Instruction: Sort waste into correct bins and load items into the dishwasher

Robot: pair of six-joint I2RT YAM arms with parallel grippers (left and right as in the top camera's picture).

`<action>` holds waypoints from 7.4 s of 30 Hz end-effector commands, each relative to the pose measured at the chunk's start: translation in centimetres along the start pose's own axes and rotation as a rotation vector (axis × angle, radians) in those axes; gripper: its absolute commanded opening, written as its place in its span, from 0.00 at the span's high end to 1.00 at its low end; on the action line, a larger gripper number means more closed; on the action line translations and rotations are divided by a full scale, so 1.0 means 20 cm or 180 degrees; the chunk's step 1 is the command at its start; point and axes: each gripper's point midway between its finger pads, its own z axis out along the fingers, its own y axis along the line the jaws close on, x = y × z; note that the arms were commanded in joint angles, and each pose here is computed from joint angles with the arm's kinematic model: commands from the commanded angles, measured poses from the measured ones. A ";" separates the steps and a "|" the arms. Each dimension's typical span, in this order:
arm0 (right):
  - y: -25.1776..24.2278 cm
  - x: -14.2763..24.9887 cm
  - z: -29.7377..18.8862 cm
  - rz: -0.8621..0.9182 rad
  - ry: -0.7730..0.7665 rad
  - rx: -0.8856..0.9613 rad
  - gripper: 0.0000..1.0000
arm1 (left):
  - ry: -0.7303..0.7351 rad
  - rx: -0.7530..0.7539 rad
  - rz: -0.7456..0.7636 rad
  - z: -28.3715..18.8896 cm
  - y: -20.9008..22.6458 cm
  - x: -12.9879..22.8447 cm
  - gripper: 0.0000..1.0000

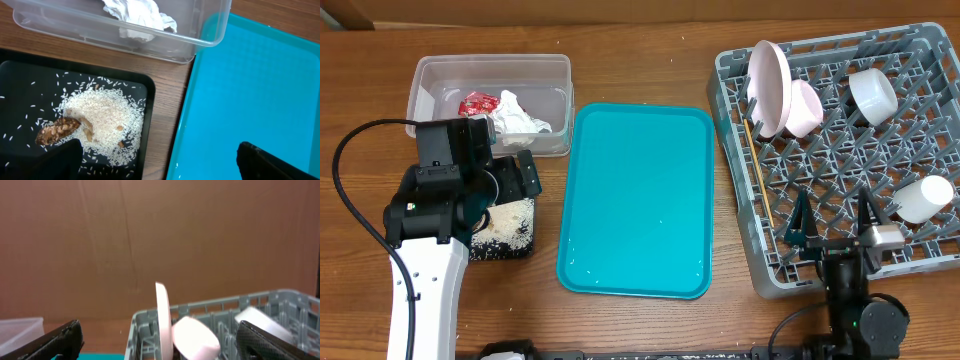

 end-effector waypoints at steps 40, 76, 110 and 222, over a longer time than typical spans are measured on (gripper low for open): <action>-0.09 0.39 -0.04 0.0015 0.0760 0.0247 0.00 | 0.0036 0.0020 -0.0036 0.01 -0.01 0.01 0.00; -0.09 0.39 -0.04 0.0015 0.0760 0.0247 0.00 | -0.1635 0.0217 0.0042 -0.09 -0.01 0.01 0.00; -0.09 0.39 -0.04 0.0015 0.0760 0.0247 0.00 | -0.2932 0.0306 -0.0042 0.00 0.13 0.35 0.00; -0.09 0.39 -0.04 0.0015 0.0760 0.0247 0.00 | -0.2912 0.0071 0.1000 0.02 0.07 0.36 0.00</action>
